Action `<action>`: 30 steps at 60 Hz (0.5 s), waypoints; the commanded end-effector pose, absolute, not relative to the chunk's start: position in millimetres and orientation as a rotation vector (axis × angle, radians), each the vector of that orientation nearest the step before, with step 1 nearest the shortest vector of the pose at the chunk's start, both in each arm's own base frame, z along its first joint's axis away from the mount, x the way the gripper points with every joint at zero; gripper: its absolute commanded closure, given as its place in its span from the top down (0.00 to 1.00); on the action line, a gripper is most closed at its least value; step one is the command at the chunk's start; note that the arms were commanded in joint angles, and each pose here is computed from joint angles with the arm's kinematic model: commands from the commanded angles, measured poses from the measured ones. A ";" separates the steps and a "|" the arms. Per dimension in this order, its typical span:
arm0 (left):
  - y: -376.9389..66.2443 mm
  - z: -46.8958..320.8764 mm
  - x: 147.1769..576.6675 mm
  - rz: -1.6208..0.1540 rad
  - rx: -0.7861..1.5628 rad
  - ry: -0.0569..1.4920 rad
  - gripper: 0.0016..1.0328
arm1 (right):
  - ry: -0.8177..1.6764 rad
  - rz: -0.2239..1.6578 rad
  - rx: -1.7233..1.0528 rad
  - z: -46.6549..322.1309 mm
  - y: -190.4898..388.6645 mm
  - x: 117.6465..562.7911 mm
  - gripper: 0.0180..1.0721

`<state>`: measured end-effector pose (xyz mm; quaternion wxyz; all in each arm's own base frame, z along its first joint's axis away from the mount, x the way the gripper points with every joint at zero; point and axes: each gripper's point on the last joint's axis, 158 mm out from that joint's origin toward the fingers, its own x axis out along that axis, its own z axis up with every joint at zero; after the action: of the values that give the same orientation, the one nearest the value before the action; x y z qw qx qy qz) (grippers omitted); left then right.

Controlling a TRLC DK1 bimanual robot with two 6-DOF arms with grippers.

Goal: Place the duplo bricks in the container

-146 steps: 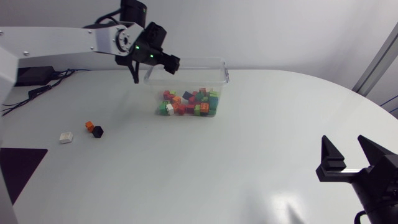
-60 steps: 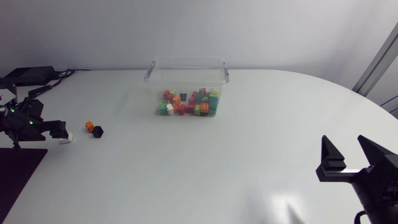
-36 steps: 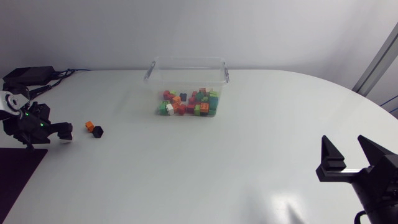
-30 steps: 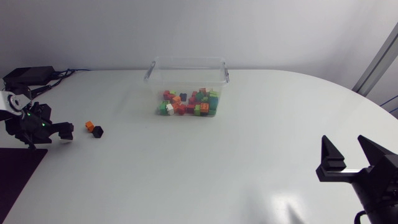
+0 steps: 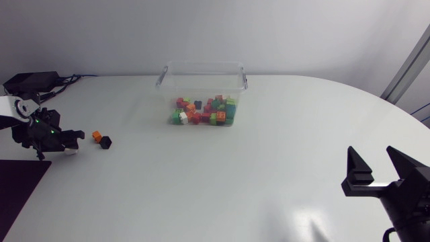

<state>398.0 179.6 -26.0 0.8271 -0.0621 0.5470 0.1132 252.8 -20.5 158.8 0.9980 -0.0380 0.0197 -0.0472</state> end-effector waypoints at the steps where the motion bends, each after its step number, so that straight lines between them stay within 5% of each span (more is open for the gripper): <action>1: 182.0 -29.0 404.5 0.258 -0.140 1.158 0.41 | 0.046 -0.102 -0.088 152.1 -22.1 253.3 0.96; 20: 180.1 -26.9 400.6 0.253 -0.131 1.153 0.32 | 0.046 -0.102 -0.089 152.1 -22.1 253.3 0.96; 30: 174.5 31.9 393.8 0.239 -0.054 1.038 0.30 | 0.048 -0.102 -0.088 151.4 -22.1 253.3 0.96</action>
<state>395.6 179.3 -9.0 0.8380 -0.0522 0.5307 0.1159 252.9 -20.5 158.6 0.9980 -0.0380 0.0199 -0.0472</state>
